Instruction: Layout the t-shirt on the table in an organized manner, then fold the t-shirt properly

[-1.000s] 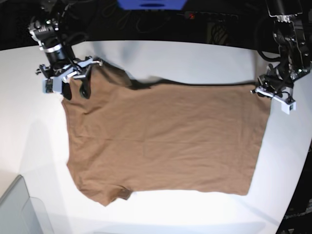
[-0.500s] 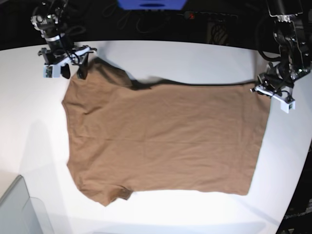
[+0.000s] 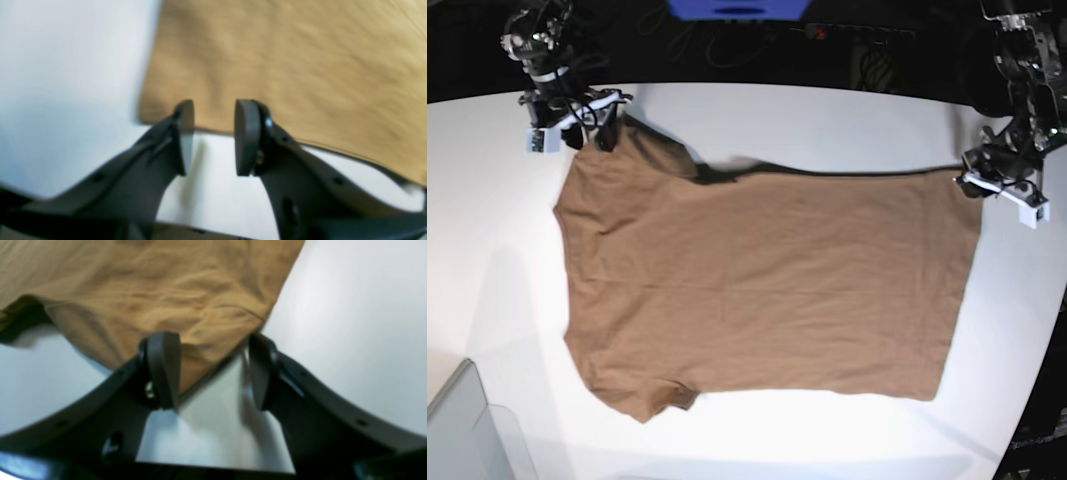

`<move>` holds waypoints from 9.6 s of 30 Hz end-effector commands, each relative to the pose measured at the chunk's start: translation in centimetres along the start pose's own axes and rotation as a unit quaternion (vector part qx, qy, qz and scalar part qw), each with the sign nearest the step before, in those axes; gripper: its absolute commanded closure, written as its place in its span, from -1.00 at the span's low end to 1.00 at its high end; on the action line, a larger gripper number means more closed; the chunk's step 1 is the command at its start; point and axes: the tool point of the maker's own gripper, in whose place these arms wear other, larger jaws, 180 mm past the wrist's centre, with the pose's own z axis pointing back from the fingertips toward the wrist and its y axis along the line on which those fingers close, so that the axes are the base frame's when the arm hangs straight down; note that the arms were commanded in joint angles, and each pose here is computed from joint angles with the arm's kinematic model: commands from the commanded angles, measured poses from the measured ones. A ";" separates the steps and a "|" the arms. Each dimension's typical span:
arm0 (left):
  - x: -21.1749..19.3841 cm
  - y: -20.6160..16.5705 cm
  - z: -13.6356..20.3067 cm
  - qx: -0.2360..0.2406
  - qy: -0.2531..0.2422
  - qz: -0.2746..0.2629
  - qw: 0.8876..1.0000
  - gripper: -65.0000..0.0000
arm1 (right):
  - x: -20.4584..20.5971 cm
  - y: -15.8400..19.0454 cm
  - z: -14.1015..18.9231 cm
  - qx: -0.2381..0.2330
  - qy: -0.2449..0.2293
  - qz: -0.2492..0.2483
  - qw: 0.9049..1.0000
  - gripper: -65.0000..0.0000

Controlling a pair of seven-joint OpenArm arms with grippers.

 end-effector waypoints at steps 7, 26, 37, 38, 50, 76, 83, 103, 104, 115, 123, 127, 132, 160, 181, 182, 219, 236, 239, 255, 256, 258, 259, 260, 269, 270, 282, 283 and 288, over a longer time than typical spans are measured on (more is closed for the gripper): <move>-0.2 3.9 -0.4 0.033 0.007 0.046 0.998 0.37 | -0.1 0.0 0.8 0.003 -0.008 0.000 1.000 -0.18; -1.1 2.8 -2.4 0.077 -0.004 -0.021 0.997 0.12 | 0.1 0.0 0.5 0.003 -0.009 -0.001 1.000 -0.20; 0.5 1.1 0.6 0.069 -0.049 -0.063 0.994 0.12 | 0.1 0.0 0.5 0.003 -0.010 0.000 1.000 -0.20; 0.1 1.4 0.2 0.071 -0.042 -0.058 0.995 0.12 | 0.1 0.0 0.5 0.003 -0.010 0.000 1.000 -0.20; -0.5 2.5 -2.2 0.077 -0.014 -0.030 0.996 0.12 | 0.1 0.0 0.5 0.003 -0.010 0.000 1.000 -0.20; -0.4 2.6 -2.8 0.076 -0.008 -0.016 0.997 1.00 | -1.4 1.6 0.7 0.024 0.011 0.002 1.000 -0.20; -0.5 2.5 -2.8 0.074 -0.008 -0.015 0.997 1.00 | -1.5 1.7 0.0 0.026 0.014 -0.004 1.000 -0.21; 1.8 1.2 -1.5 0.063 -0.043 -0.032 0.997 1.00 | -3.6 3.6 -0.9 0.057 0.043 -0.009 0.997 1.00; 2.4 0.8 -1.2 0.060 -0.053 -0.036 0.996 1.00 | -3.3 3.6 -0.8 0.057 0.040 -0.006 0.998 1.00; 5.5 -1.2 0.7 0.045 -0.104 -0.057 0.992 1.00 | 4.5 2.8 0.1 0.046 -0.016 0.085 0.995 1.00; 8.1 -2.1 0.0 0.034 -0.125 -0.040 0.991 1.00 | 9.2 2.6 -2.0 0.044 -0.041 0.110 0.992 1.00; 9.2 -2.1 -1.1 0.031 -0.126 -0.024 0.991 1.00 | 10.4 2.9 -3.8 0.053 -0.051 0.099 0.992 1.00; 10.0 -2.0 -2.4 0.029 -0.119 -0.005 0.992 1.00 | 11.1 2.8 -5.9 0.061 -0.048 0.088 0.993 1.00; 13.0 -2.3 -5.5 0.021 -0.120 0.038 0.992 0.98 | 13.7 1.9 -9.1 0.068 -0.050 0.084 0.993 0.69; 13.0 -1.8 -3.9 0.029 -0.143 0.018 0.989 0.43 | 13.9 1.7 -5.3 0.048 -0.077 0.112 0.990 0.25; 12.2 -1.3 -4.3 0.034 -0.132 0.021 0.990 0.43 | 13.5 1.6 -5.2 0.048 -0.073 0.112 0.990 0.24; 8.6 1.5 -9.2 0.059 -0.091 0.071 0.992 1.00 | 7.4 -1.7 -5.6 0.020 -0.013 0.056 0.998 -0.34; 5.0 3.4 -5.2 0.079 -0.089 0.014 0.993 1.00 | 4.0 -2.6 -4.0 0.059 0.012 0.106 0.993 1.00; 4.3 2.7 -3.7 0.074 -0.060 -0.006 0.995 1.00 | 5.1 -2.8 -2.3 0.053 -0.006 0.127 0.990 1.00; 5.4 3.9 0.8 0.090 -0.084 0.018 0.992 1.00 | 8.6 -4.1 0.1 0.003 -0.024 0.157 0.987 1.00; 4.9 4.1 0.9 0.092 -0.081 0.017 0.992 1.00 | 8.2 -4.2 0.2 0.003 -0.020 0.157 0.987 1.00; 4.2 4.4 0.9 0.096 -0.073 0.016 0.993 1.00 | 7.6 -4.3 0.4 0.004 -0.013 0.155 0.988 1.00; 3.8 4.6 0.8 0.098 -0.068 0.016 0.993 1.00 | 7.3 -4.4 0.4 0.004 -0.010 0.154 0.988 1.00; 3.5 4.8 0.7 0.099 -0.064 0.017 0.993 1.00 | 7.0 -4.4 0.5 0.003 -0.006 0.153 0.988 1.00; 0.5 5.4 0.6 0.109 -0.032 0.018 0.993 1.00 | 4.0 -4.7 1.6 0.003 0.030 0.149 0.988 1.00; 0.1 5.6 0.6 0.110 -0.028 0.018 0.993 1.00 | 3.5 -4.7 1.8 0.004 0.036 0.148 0.988 1.00; -2.1 6.8 1.1 0.125 -0.002 0.010 0.992 1.00 | -0.1 -3.9 3.0 0.008 0.070 0.118 0.990 1.00; -2.1 6.8 1.1 0.125 -0.002 0.010 0.992 1.00 | -0.5 -3.8 3.1 0.009 0.074 0.115 0.991 1.00; -1.9 6.8 1.1 0.125 -0.004 0.007 0.992 1.00 | -1.9 -3.0 3.5 0.011 0.083 0.094 0.992 1.00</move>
